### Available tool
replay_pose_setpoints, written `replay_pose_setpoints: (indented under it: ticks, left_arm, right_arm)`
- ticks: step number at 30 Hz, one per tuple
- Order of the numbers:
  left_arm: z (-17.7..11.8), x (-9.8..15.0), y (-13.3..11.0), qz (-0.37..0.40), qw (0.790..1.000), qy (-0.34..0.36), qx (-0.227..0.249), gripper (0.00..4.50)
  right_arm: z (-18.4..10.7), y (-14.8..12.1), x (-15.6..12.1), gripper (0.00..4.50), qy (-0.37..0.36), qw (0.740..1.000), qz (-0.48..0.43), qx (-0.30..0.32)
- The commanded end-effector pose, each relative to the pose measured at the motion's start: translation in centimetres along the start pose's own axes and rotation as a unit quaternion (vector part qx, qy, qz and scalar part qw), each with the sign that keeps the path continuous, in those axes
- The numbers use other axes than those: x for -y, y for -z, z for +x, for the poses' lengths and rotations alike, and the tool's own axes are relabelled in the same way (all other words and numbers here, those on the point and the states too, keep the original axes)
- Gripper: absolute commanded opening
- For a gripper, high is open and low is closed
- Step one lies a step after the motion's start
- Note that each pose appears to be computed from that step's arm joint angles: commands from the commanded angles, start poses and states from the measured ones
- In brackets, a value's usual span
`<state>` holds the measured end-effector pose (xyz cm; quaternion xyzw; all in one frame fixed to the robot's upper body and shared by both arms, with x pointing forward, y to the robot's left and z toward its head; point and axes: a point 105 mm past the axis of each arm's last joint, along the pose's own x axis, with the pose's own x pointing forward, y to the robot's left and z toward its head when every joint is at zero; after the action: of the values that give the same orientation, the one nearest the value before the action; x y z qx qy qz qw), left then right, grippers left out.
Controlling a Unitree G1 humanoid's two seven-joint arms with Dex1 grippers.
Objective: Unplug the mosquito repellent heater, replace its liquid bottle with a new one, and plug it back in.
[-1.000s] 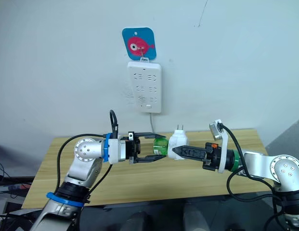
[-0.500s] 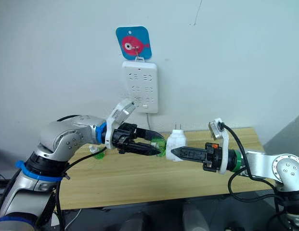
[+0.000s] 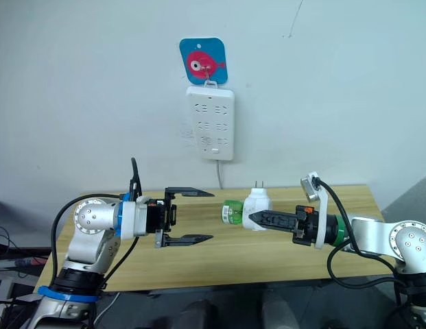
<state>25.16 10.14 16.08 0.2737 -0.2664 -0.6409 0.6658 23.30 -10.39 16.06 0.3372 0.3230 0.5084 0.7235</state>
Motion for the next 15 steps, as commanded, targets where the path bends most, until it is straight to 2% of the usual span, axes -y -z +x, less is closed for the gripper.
replay_pose_setpoints:
  ticks: [1, 9, 12, 15]
  left_arm:
    - [1.0, 0.3, 0.3, 0.041, 0.999, -0.013, 0.011, 4.15]
    - [3.1, -0.4, 1.6, 0.054, 0.998, -0.039, 0.017, 4.15]
    - [3.5, -0.9, 1.4, 0.058, 0.997, -0.045, 0.028, 3.61]
    - [3.8, -0.9, 1.0, 0.057, 0.997, -0.043, 0.036, 2.76]
  right_arm:
    - [-0.2, -0.8, -1.1, 2.96, -0.018, 1.000, -0.019, 0.010]
    - [0.0, -0.8, -1.2, 2.96, -0.018, 1.000, -0.023, 0.008]
    - [0.0, -0.8, -1.3, 2.96, -0.017, 1.000, -0.024, 0.007]
    - [-0.1, -0.8, -1.3, 2.96, -0.017, 1.000, -0.025, 0.007]
